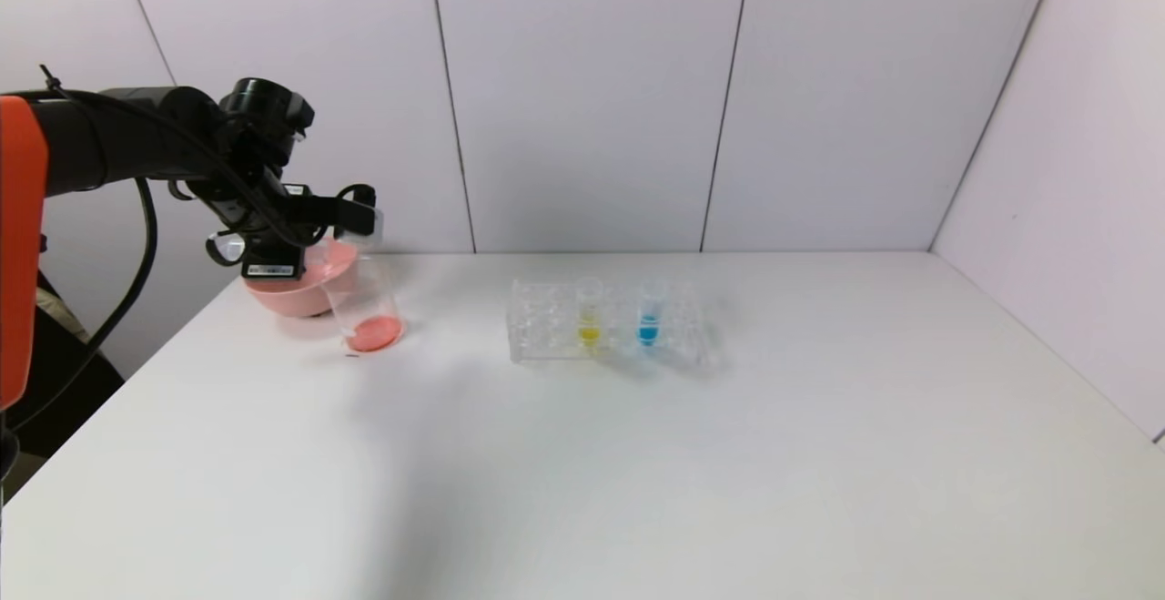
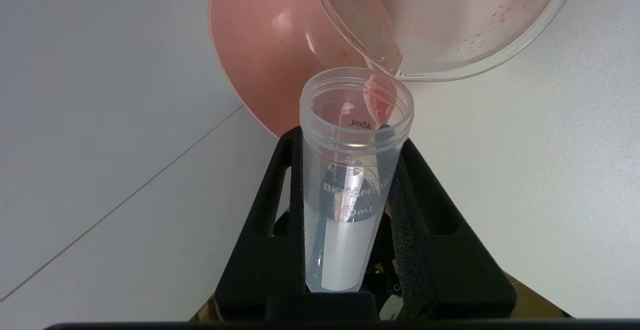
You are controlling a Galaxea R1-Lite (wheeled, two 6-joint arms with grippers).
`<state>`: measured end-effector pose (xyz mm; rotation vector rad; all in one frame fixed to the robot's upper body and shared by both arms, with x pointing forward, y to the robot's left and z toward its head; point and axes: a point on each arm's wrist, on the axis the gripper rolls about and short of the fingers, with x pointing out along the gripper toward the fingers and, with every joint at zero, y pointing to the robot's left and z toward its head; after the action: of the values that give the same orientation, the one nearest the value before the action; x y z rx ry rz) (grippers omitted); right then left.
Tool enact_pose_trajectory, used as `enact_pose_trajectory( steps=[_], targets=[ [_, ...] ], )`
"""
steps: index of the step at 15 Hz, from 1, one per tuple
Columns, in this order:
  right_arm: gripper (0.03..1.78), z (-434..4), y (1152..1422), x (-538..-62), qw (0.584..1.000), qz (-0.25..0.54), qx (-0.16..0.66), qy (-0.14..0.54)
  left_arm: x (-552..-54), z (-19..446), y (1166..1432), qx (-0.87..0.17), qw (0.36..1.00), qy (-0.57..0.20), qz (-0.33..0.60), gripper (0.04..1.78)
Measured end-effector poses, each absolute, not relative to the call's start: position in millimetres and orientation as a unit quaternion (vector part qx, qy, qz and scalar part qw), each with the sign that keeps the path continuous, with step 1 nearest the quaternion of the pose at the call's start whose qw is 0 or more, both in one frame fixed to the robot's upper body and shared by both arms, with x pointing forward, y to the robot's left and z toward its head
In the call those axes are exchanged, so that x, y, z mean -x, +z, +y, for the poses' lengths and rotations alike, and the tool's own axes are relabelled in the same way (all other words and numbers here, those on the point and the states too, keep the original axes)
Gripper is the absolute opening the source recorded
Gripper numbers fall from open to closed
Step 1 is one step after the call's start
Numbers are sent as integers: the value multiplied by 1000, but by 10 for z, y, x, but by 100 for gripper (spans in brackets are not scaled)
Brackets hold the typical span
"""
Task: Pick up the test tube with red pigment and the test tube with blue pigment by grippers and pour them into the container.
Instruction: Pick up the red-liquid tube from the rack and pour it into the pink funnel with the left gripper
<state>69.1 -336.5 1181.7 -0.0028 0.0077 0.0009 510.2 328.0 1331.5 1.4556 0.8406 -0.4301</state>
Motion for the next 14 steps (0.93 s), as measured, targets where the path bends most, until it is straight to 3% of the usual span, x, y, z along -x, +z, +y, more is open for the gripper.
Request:
enact_pose_trajectory(
  steps=[14],
  targets=[
    [177, -3365, 11817, -691, 1000, 4, 1, 1, -5088, 3256, 13311, -642, 642, -200, 369, 51]
  ],
)
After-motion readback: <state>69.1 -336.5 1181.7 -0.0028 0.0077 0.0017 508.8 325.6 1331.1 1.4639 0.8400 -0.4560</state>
